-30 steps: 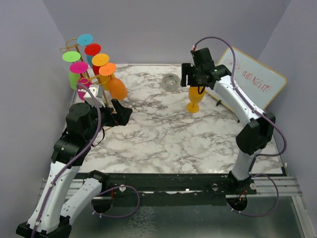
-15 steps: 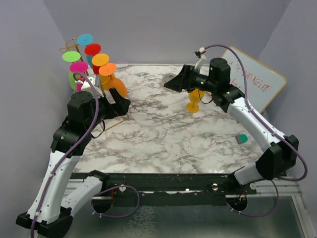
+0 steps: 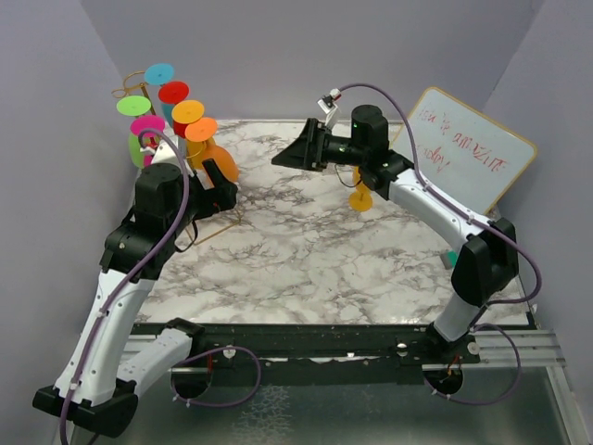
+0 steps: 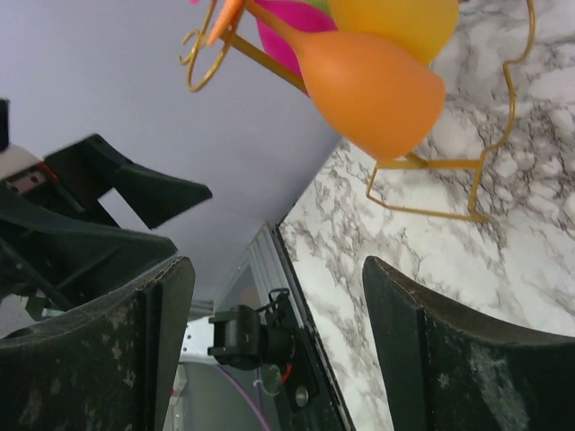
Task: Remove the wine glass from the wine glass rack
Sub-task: Place the wine glass at the center of the board, then pick up the wine glass from the wine rack.
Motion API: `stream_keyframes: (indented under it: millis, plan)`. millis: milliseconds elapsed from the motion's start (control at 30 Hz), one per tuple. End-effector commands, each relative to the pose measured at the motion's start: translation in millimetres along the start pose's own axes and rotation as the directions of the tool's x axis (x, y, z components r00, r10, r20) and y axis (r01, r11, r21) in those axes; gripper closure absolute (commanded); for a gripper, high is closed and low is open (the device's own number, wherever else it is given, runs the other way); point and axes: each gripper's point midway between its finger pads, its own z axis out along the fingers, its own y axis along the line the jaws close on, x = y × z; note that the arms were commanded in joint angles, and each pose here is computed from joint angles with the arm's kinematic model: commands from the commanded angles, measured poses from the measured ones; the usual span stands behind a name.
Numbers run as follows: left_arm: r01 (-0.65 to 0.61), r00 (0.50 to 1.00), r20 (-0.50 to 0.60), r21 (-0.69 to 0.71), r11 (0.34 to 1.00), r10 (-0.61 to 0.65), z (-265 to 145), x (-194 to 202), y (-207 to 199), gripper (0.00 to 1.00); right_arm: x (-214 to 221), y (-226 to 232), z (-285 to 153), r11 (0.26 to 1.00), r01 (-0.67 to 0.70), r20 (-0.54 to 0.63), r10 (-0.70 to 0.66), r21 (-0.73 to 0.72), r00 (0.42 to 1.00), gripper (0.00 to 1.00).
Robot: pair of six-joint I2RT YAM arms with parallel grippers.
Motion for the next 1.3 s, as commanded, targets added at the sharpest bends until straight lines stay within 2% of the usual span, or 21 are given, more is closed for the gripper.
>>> stream_keyframes:
  millis: [0, 167, 333, 600, 800, 1067, 1267]
  plan:
    - [0.013, 1.0, -0.012, -0.11, 0.994, -0.014, -5, 22, 31, 0.05, -23, 7, 25, 1.0, 0.003, 0.046, -0.002, -0.02, 0.999, 0.2]
    - [0.06, 0.998, -0.019, -0.133, 0.989, -0.063, -6, 44, 44, 0.06, -37, 11, 58, 0.999, 0.005, 0.049, -0.003, -0.034, 0.999, 0.23]
    - [0.116, 0.993, 0.044, -0.153, 0.981, -0.11, -15, 47, 55, 0.1, -47, 22, 90, 0.998, 0.004, 0.061, 0.0, -0.061, 0.998, 0.25]
    - [0.152, 0.987, 0.069, -0.144, 0.978, -0.144, -23, 53, 58, 0.11, -52, 32, 132, 0.996, -0.019, 0.064, 0.024, -0.09, 0.998, 0.25]
    - [0.152, 0.987, 0.079, -0.139, 0.979, -0.142, -27, 53, 59, 0.11, -64, 21, 146, 0.998, -0.034, 0.115, 0.04, -0.055, 0.992, 0.26]
    - [0.152, 0.986, 0.087, -0.14, 0.978, -0.141, -28, 51, 60, 0.12, -63, 17, 158, 0.996, -0.053, 0.112, 0.061, -0.078, 0.992, 0.37]
    - [0.156, 0.985, 0.091, -0.142, 0.977, -0.144, -28, 51, 61, 0.12, -67, 22, 158, 0.993, -0.06, 0.126, 0.072, -0.098, 0.989, 0.4]
